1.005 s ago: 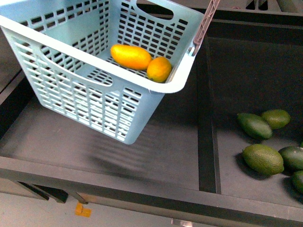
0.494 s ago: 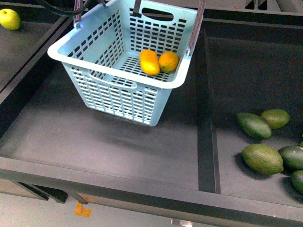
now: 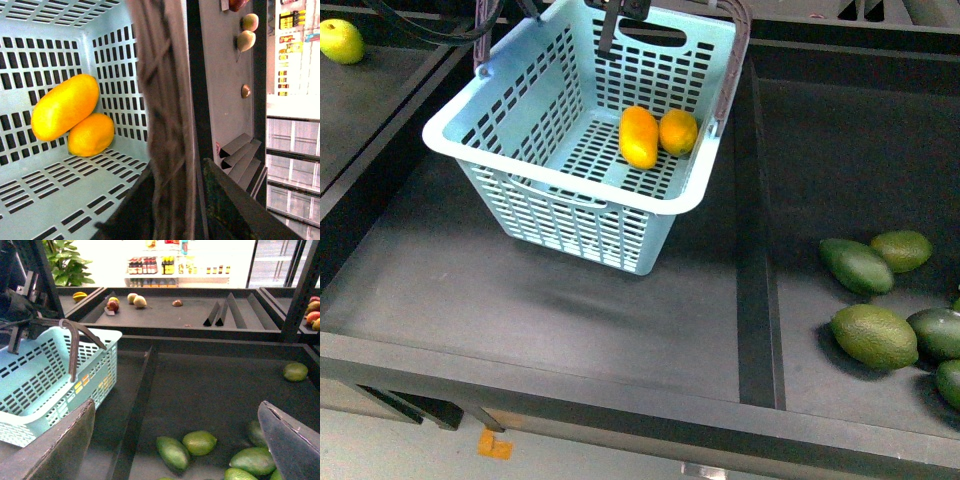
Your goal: Pick lemon and mango into basket
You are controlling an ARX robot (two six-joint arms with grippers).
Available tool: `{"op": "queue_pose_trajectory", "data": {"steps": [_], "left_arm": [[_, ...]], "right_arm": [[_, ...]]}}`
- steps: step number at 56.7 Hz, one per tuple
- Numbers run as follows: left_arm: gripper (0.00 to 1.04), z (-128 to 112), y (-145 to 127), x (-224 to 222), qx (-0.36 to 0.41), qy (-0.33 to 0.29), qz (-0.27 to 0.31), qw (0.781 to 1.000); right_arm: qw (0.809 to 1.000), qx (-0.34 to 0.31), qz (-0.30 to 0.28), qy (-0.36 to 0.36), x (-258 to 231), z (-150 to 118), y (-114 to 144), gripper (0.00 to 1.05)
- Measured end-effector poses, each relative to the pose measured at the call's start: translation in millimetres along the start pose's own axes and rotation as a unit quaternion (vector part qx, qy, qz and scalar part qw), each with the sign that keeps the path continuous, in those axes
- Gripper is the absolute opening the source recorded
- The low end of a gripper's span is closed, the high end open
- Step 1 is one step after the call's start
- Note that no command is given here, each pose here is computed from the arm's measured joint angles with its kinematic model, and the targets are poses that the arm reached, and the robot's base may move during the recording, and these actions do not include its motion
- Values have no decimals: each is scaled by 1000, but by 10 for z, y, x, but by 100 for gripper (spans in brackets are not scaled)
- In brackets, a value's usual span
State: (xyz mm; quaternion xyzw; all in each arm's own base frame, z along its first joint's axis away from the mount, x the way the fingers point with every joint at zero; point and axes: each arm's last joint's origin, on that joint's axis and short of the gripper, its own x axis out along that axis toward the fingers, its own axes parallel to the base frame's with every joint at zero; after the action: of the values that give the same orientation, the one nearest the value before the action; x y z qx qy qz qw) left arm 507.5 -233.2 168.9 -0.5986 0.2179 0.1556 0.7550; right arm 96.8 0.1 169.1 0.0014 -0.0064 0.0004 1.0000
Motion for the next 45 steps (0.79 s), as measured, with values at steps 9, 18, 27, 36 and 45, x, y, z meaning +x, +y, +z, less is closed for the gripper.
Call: {"op": "queue_pose_trajectory", "data": {"steps": [9, 18, 27, 36, 45], "left_arm": [[66, 85, -63, -210, -3, -16, -7, 1000], [96, 239, -24, -485, 10, -65, 25, 998], [98, 359, -28, -812, 33, -92, 55, 994], [96, 360, -184, -1087, 54, -83, 19, 995], [64, 708, 232, -1399, 356, -125, -192, 906]], "right_arm": [[1000, 0, 0, 0, 0, 0, 0, 96], [1000, 0, 0, 0, 0, 0, 0, 96], [1000, 0, 0, 0, 0, 0, 0, 96], [1000, 0, 0, 0, 0, 0, 0, 96], [1000, 0, 0, 0, 0, 0, 0, 96]]}}
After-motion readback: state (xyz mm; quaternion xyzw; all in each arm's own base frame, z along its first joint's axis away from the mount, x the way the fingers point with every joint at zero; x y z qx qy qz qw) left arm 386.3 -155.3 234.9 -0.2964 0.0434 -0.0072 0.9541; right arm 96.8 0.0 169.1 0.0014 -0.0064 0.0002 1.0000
